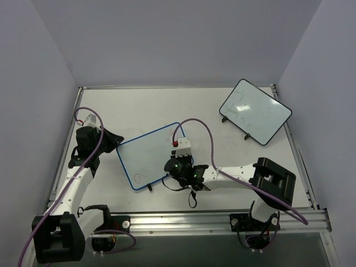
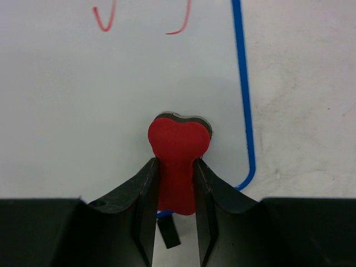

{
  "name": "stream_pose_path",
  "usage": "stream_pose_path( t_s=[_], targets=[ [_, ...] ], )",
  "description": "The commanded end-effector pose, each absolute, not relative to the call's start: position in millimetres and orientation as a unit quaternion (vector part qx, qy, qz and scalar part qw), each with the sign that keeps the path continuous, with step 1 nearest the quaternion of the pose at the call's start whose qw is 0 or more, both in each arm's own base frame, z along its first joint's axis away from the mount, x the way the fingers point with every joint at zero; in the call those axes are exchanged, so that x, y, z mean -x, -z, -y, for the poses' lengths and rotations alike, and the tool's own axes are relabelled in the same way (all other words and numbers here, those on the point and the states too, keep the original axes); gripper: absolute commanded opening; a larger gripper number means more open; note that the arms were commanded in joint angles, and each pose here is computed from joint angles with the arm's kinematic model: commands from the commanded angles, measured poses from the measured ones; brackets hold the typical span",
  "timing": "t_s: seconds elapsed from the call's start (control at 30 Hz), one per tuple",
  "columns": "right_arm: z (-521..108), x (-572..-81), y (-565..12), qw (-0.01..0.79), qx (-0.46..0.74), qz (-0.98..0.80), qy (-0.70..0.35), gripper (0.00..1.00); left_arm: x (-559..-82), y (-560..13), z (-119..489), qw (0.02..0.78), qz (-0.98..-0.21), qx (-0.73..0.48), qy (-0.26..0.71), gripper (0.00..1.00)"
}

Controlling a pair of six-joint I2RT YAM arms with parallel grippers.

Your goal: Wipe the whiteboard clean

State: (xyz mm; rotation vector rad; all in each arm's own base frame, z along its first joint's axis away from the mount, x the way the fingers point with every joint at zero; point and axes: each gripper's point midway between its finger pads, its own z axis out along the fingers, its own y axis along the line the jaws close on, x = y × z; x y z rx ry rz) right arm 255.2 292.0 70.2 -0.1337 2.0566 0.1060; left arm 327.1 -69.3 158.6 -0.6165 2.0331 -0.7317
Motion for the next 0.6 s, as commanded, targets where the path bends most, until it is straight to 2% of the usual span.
stream_pose_path(
  t_s=[0.0,0.23,0.57],
  targets=[
    [-326.6,-253.9,-80.6,0.524,0.064,-0.846,-0.075,0.00,-329.2,-170.5,75.9,0.445,-0.810,0.227,0.307,0.02],
    [-334.8,-255.1,-83.1,0.529,0.067,-0.843,-0.078,0.00,-329.1,-171.0,75.5,0.447,-0.809,0.228,0.306,0.02],
    [-268.2,-277.9,-82.4,0.538,-0.008,-0.842,-0.037,0.00,-328.8,-170.6,75.4,0.446,-0.810,0.227,0.305,0.02]
  ],
)
